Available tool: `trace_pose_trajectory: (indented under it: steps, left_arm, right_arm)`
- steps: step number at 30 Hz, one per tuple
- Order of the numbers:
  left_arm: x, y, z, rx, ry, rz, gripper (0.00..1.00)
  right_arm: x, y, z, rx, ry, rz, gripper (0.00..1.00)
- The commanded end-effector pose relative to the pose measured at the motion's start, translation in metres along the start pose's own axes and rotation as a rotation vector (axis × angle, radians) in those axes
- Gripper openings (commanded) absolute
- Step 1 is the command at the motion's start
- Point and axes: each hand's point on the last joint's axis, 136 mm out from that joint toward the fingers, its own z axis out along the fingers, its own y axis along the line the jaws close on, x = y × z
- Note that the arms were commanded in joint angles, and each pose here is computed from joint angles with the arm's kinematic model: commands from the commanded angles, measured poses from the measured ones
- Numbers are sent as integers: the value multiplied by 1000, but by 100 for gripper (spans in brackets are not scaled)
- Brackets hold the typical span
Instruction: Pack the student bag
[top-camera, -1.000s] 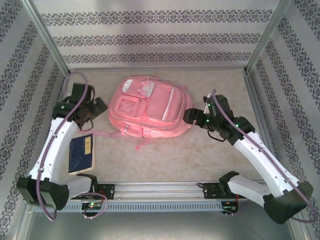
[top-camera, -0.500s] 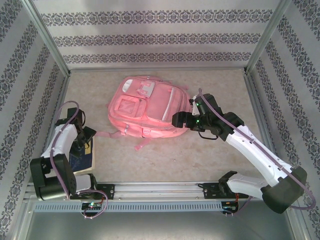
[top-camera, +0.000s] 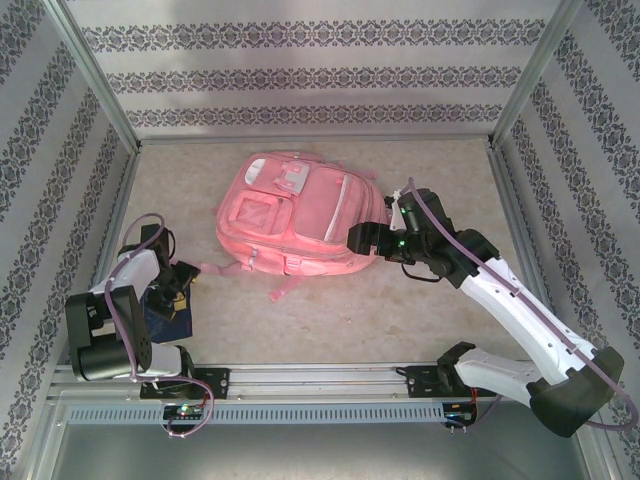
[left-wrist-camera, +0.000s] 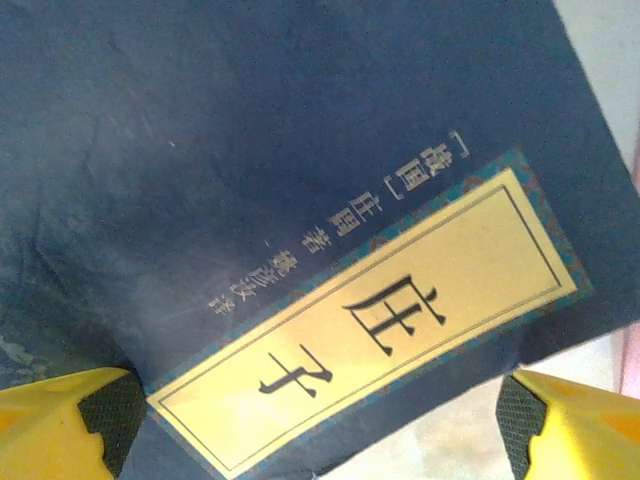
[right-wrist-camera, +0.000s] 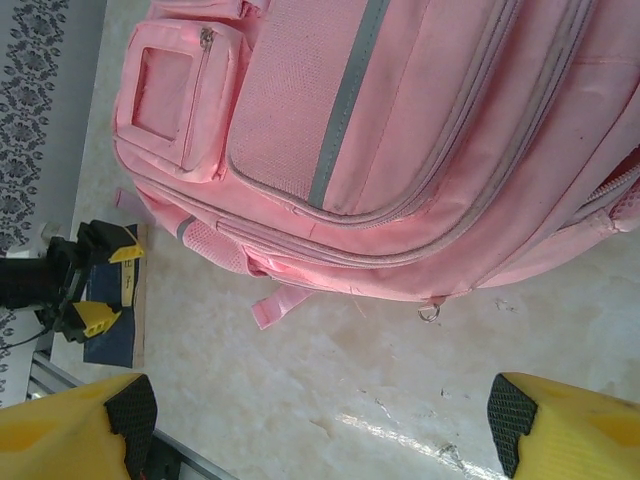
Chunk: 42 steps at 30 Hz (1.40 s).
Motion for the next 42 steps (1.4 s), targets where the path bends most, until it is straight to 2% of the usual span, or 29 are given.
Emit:
trace_pose_trajectory:
  steps: [1,9,12,16,18,20,23,27,32,37,42]
  left_arm:
    - [55,-38,19,188,198,50,93]
    - [116,-53,16,240,266,113,93]
    - [139,-70,13,309,314,131,94]
    - [160,-100,-14,403,349,248,94]
    - [159,-102,-32,404,326,318,94]
    - [148,-98,-53,383,247,426,95]
    - [123,-80,-73,265,107,507,95]
    - [99,-53,-69,130,32,475,94]
    - [74,-21,-51,58,-6,339,91]
    - [63,-11,-30,127,32,165,86]
    - [80,-31,-10,262,140,125,75]
  right_arm:
    - [3,5,3,-22,14,-1,87]
    - [3,8,13,-36,30,14,87]
    - [5,6,18,-39,43,21,87]
    - [10,5,24,-43,66,23,87]
    - [13,6,26,-48,81,24,87]
    - [16,7,29,-55,94,15,87]
    - [22,7,33,-60,113,9,87]
    - [35,28,44,-143,174,-48,80]
    - [71,70,75,-189,390,-242,71]
    - [101,104,127,-221,554,-329,63]
    - [118,116,176,-182,644,-357,59]
